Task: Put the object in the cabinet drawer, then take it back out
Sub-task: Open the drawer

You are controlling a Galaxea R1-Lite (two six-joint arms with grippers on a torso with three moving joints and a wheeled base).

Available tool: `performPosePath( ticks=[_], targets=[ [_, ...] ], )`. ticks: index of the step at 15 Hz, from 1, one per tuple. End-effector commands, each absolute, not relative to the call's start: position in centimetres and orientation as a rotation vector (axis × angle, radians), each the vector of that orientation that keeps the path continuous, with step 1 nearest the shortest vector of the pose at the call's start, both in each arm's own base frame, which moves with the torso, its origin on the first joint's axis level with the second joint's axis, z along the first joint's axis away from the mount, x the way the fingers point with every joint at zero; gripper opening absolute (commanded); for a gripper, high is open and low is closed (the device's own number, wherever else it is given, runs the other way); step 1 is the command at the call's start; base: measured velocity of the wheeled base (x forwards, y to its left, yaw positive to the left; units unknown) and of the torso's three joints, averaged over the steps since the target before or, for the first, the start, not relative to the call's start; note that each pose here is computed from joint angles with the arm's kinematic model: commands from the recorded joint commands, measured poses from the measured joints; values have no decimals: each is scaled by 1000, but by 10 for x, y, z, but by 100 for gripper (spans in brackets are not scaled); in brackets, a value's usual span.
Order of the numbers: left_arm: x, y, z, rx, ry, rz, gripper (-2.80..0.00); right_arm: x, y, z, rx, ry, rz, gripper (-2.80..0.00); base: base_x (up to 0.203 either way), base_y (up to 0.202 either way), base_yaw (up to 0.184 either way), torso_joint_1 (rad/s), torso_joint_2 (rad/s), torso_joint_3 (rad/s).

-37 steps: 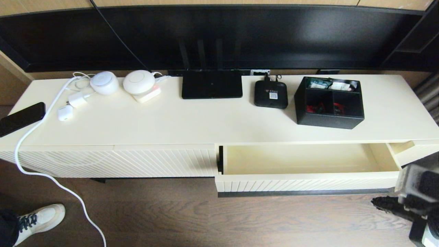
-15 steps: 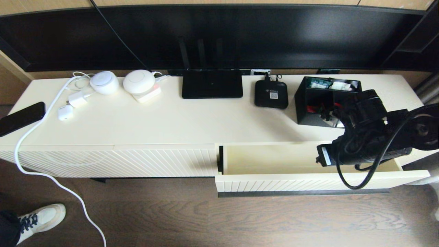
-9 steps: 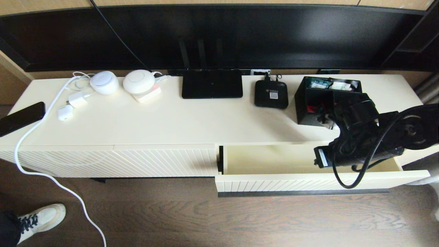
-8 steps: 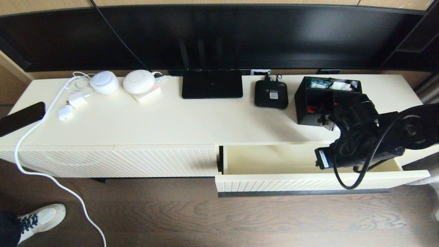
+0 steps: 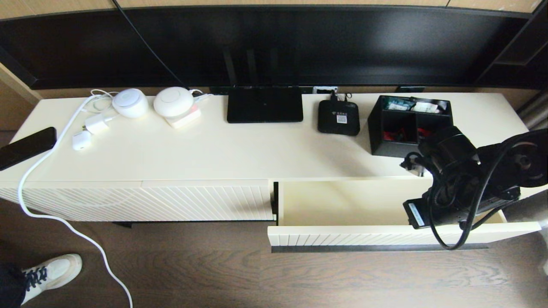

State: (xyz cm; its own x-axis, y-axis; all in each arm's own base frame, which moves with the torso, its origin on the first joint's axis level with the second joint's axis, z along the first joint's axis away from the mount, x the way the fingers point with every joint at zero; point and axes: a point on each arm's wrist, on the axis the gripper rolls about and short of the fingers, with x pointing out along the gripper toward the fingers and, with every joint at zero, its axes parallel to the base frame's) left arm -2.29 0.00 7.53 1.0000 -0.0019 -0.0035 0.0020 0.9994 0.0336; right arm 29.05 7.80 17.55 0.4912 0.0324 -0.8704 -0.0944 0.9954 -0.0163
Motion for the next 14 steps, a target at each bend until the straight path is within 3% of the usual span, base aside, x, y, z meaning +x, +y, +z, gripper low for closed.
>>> performPosePath(
  ticks=[1, 5, 14],
  targets=[
    [-23, 0, 75, 34, 6, -2, -280, 279, 77, 171, -73, 1086, 83, -280, 0, 0, 0, 0, 0, 0],
    [-23, 0, 75, 34, 6, -2, -280, 257, 78, 148, -91, 1178, 86, -280, 0, 0, 0, 0, 0, 0],
    [-23, 0, 75, 34, 6, -2, -280, 214, 72, 124, -113, 1178, 110, -280, 0, 0, 0, 0, 0, 0]
  ],
)
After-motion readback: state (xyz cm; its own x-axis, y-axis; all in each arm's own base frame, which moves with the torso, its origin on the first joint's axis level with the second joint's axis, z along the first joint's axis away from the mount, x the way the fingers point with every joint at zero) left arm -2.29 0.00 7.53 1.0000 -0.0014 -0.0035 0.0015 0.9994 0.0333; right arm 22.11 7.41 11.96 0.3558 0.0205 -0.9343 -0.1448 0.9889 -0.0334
